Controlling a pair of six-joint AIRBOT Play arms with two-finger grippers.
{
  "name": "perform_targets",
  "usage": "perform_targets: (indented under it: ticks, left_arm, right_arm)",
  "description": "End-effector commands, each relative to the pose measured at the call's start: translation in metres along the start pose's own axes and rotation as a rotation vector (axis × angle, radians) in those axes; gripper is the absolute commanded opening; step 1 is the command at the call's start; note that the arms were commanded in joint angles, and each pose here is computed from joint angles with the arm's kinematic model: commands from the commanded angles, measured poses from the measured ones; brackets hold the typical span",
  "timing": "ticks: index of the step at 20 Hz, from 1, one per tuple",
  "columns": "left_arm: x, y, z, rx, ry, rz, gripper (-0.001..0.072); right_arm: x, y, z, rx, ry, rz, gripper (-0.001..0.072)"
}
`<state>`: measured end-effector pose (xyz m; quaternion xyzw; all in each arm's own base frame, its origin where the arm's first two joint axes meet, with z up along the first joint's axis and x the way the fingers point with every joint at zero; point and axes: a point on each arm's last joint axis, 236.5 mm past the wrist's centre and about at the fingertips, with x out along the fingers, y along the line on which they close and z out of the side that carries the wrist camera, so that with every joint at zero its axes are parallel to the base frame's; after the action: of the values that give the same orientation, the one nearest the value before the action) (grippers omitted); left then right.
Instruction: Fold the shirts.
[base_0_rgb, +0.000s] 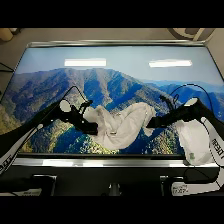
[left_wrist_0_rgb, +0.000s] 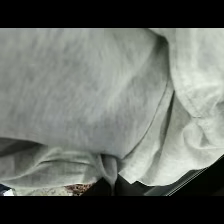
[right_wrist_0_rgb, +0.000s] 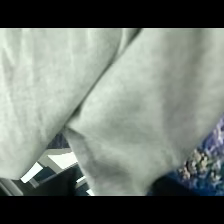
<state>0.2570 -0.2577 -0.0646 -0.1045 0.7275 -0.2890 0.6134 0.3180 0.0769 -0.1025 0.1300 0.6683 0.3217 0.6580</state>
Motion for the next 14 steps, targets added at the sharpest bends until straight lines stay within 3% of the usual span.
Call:
perform_targets:
  ticks: [1, 2, 5, 8, 11, 14]
  left_arm:
    - [-0.013, -0.008, 0.004, 0.038, -0.035, -0.008, 0.0028]
    - [-0.025, -0.012, 0.012, 0.053, -0.075, -0.009, 0.0027]
    - [-0.115, -0.039, 0.056, 0.155, -0.334, -0.008, 0.0027]
    - [-0.307, -0.103, 0.080, 0.313, -0.837, 0.003, 0.0027]
    - [-0.525, -0.179, 0.006, 0.480, -1.444, 0.071, 0.0027]
    - [-0.620, -0.214, -0.093, 0.507, -1.777, 0.144, 0.0026]
  right_arm:
    - [0.025, 0.010, 0.010, -0.042, 0.011, -0.005, 0.0142]
    - [0.021, 0.016, 0.012, -0.061, 0.016, 0.002, 0.0019]
    - [-0.038, 0.031, 0.043, -0.225, -0.058, -0.111, 0.0019]
    - [-0.184, 0.078, 0.094, -0.486, -0.318, -0.451, 0.0019]
    - [-0.386, 0.188, 0.085, -0.665, -0.787, -0.892, 0.0020]
    - [-0.507, 0.296, 0.002, -0.723, -1.247, -1.118, 0.0020]
